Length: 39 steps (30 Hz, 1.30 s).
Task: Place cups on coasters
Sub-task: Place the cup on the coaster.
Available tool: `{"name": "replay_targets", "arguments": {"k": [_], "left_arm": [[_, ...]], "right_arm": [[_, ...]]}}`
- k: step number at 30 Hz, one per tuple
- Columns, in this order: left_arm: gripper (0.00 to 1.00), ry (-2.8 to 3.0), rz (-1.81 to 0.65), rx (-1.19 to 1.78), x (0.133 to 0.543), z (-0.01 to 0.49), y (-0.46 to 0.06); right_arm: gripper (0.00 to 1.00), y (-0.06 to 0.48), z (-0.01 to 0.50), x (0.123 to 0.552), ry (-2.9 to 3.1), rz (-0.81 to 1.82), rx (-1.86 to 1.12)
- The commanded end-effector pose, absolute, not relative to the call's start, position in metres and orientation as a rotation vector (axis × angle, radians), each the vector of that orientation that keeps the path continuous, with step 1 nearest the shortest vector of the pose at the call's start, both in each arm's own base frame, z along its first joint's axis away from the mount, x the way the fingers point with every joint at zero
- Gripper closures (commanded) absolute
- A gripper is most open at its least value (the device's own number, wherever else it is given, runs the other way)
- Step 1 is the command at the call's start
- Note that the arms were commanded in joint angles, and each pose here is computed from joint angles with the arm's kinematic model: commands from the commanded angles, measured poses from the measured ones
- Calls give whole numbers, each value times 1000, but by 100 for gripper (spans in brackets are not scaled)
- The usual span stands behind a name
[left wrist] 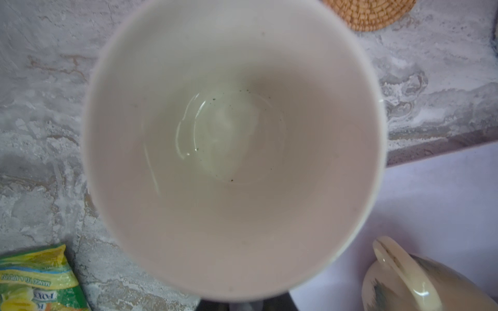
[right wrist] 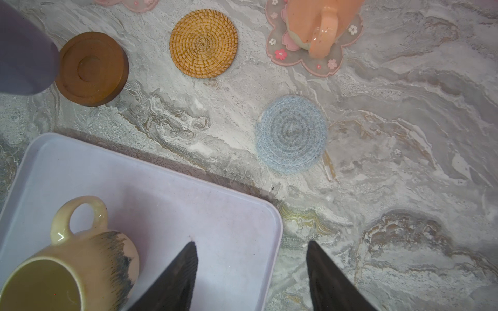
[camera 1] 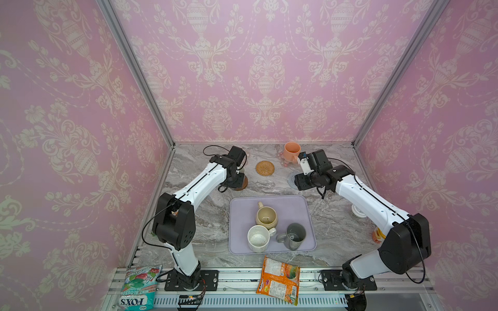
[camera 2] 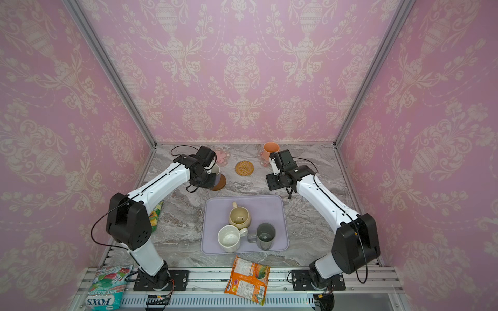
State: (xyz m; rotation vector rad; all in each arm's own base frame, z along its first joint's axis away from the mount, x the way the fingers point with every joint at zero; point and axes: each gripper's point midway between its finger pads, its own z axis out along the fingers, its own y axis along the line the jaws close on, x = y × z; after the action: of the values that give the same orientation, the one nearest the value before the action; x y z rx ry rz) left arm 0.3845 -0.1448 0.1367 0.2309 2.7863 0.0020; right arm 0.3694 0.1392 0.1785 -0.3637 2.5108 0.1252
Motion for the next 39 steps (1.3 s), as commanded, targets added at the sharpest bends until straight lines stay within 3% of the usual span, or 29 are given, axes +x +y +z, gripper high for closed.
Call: {"name": "replay_targets", "arguments": {"k": [1,10,19,39], "left_arm": [[100,2729,-8,317,419,152,-149],[100,2702,20,294,496,147,-145],[100,2692,72,289,546,134,-142],[100,2641,-27,52,586,113,-134]], "right_arm": [[34,136,181,375,2520,108,-362],[34,135,182,385,2526,119,-358],[34,141,181,401,2523,141,-368],[34,154,166,426,2559,173,-360]]}}
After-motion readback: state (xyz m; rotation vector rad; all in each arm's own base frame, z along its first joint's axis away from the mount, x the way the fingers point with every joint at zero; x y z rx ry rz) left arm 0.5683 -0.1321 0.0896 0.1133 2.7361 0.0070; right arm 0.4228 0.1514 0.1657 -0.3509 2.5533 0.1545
